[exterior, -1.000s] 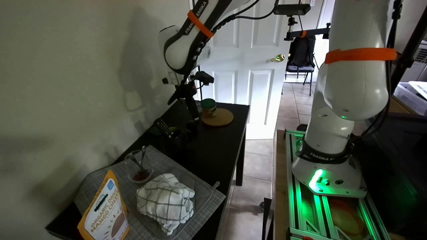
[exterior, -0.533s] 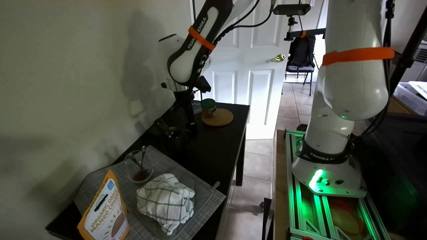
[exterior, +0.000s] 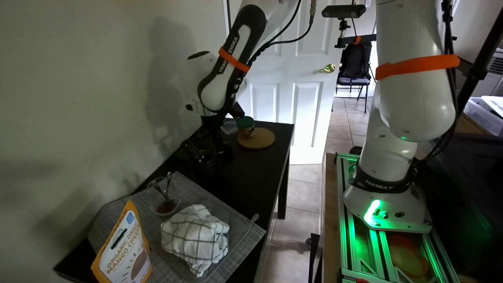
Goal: Put the black cup on the brown mat
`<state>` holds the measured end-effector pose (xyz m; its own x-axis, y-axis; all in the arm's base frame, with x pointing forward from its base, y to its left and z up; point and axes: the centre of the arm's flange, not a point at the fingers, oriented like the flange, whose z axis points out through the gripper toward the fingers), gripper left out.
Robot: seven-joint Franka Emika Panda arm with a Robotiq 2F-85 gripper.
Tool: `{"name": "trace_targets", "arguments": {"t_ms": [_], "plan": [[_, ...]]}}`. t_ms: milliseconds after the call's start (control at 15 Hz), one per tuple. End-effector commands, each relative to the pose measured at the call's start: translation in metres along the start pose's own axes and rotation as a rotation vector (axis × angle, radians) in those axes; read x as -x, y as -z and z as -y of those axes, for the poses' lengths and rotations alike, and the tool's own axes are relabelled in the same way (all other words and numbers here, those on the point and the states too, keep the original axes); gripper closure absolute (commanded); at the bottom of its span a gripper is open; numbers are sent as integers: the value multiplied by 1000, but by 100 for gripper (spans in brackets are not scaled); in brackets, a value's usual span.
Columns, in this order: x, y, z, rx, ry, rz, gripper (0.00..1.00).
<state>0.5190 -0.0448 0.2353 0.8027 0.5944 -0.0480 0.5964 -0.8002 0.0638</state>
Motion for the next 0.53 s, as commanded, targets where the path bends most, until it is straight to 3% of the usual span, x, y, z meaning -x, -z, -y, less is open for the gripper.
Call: {"name": "trace_targets", "arguments": {"t_ms": [0,333,467], "plan": [[-6,-13,-2,3,83,-56,1],[-13,-20,2,-9,220,-87,48],[-14,-20,4,-10,264,-87,62]]}}
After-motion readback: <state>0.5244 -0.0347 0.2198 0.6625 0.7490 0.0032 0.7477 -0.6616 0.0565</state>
